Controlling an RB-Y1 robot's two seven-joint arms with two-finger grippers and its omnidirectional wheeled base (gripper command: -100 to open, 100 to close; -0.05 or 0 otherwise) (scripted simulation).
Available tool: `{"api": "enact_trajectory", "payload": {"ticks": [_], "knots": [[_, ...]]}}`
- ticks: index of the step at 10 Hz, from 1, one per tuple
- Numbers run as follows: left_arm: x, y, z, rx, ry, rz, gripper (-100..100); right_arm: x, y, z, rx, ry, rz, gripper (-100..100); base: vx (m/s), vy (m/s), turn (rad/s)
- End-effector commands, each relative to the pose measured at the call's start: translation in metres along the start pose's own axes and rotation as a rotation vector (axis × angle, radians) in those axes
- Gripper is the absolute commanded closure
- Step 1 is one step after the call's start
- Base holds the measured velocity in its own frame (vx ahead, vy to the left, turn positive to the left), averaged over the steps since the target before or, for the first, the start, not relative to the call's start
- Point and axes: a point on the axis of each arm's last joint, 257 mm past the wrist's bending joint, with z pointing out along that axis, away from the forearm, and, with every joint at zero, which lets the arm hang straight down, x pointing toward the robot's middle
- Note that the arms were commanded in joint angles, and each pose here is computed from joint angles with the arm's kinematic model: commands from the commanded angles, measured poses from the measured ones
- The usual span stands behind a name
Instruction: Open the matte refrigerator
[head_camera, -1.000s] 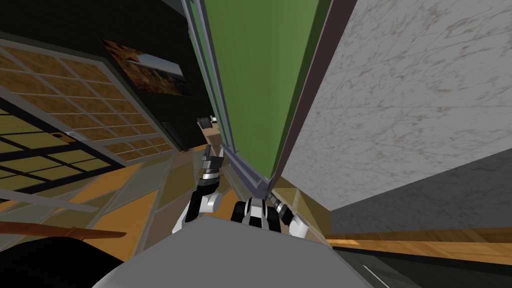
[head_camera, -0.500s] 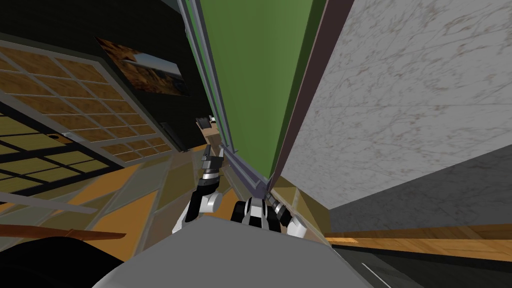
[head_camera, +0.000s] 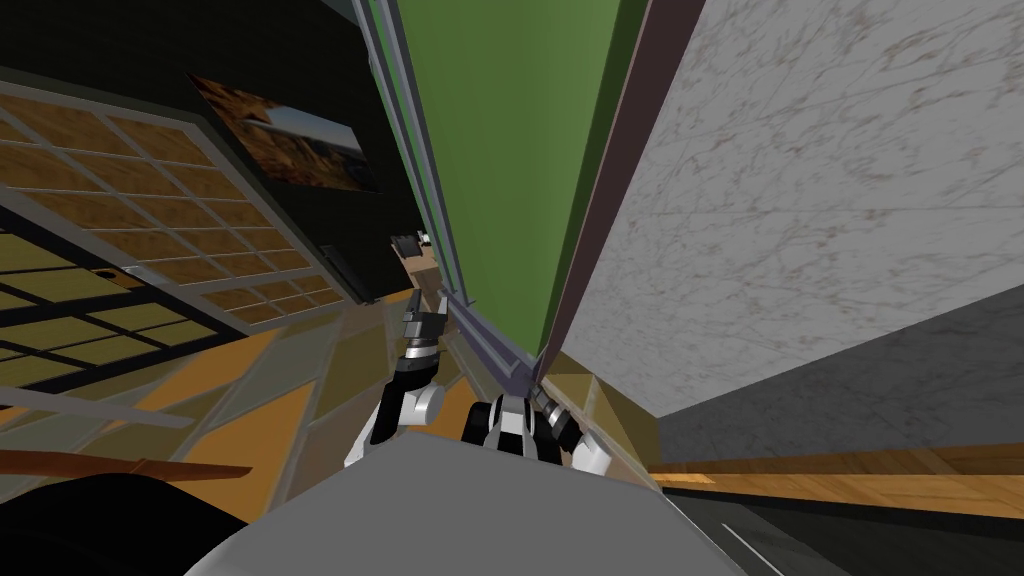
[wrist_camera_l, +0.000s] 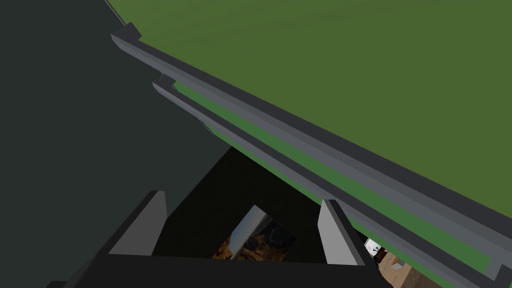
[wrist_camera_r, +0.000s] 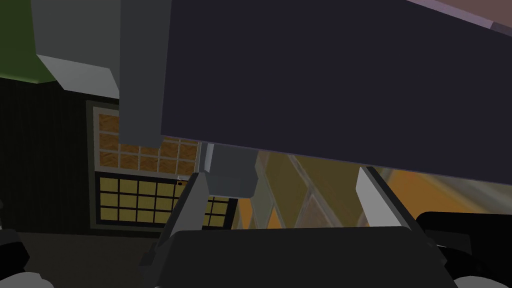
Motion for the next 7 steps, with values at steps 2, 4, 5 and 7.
{"api": "enact_trajectory", "payload": {"ticks": [2,4,5,7], "knots": [[0.0,0.0,0.0,0.0,0.0,0.0,0,-0.003,-0.03,0.025,0.078,-0.008,-0.008,-100,0.004,-0.003,0.019],[0.0,0.0,0.0,0.0,0.0,0.0,0,-0.003,-0.03,0.025,0.078,-0.008,-0.008,-100,-0.005,-0.001,-0.003],[0.0,0.0,0.0,0.0,0.0,0.0,0,-0.003,-0.03,0.025,0.078,-0.008,-0.008,-100,-0.007,0.002,-0.024],[0.0,0.0,0.0,0.0,0.0,0.0,0,0.005,0.01,-0.007,-0.022,-0.009,-0.026,-100,0.0,0.004,0.011]]}}
